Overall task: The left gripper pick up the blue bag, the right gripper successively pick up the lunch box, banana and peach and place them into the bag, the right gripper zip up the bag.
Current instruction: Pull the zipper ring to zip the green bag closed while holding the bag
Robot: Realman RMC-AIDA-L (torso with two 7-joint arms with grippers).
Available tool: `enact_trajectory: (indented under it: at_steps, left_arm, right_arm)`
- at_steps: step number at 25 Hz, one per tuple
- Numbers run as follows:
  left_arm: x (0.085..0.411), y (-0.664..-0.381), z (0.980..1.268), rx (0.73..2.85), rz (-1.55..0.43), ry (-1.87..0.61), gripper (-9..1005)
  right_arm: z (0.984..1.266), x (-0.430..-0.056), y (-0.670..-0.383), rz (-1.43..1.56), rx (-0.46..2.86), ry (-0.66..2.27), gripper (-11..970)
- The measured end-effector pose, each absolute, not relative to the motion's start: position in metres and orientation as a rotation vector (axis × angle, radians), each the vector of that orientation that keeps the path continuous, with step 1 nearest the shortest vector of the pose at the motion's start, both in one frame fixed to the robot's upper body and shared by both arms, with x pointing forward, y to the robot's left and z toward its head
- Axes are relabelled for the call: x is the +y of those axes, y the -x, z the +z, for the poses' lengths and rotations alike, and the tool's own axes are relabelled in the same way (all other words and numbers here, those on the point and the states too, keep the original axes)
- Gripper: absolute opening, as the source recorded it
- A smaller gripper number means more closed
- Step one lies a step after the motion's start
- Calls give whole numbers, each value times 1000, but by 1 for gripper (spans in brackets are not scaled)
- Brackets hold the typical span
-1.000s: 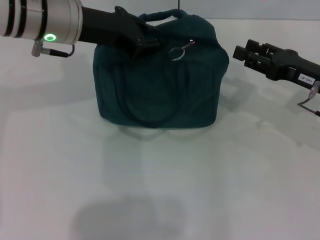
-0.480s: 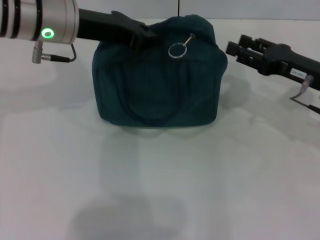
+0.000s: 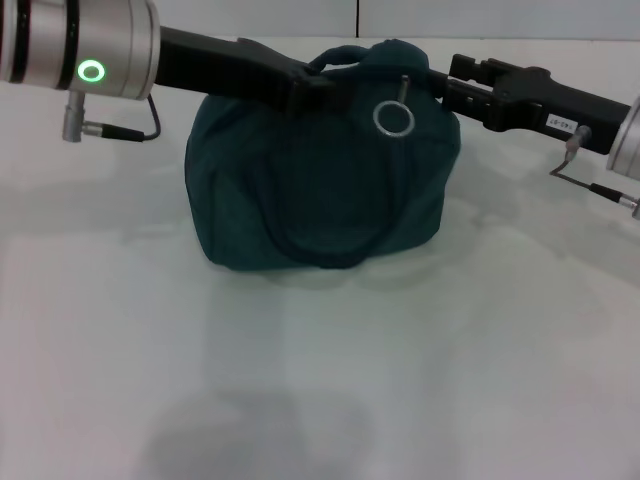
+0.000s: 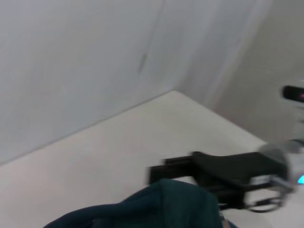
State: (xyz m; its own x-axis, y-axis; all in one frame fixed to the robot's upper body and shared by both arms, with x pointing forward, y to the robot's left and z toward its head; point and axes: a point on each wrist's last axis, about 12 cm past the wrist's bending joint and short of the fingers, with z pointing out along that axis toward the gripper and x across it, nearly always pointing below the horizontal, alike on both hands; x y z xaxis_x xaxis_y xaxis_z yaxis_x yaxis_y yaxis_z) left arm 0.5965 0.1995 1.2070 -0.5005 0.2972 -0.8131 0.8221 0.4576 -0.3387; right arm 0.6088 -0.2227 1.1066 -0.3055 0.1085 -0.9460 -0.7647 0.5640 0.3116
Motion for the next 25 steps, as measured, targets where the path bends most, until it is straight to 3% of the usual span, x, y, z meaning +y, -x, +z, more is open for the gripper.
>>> enact_trajectory:
  at_steps: [12,25]
  left_arm:
    - [198,-579,1204,1899,-1192,-945,42]
    - [209,-589,1169,1885,-1115,-863,41]
  right_arm:
    - [1113,-227,-614,968,1669,536,467]
    - [1103,-283,-571,870,1534,504,427]
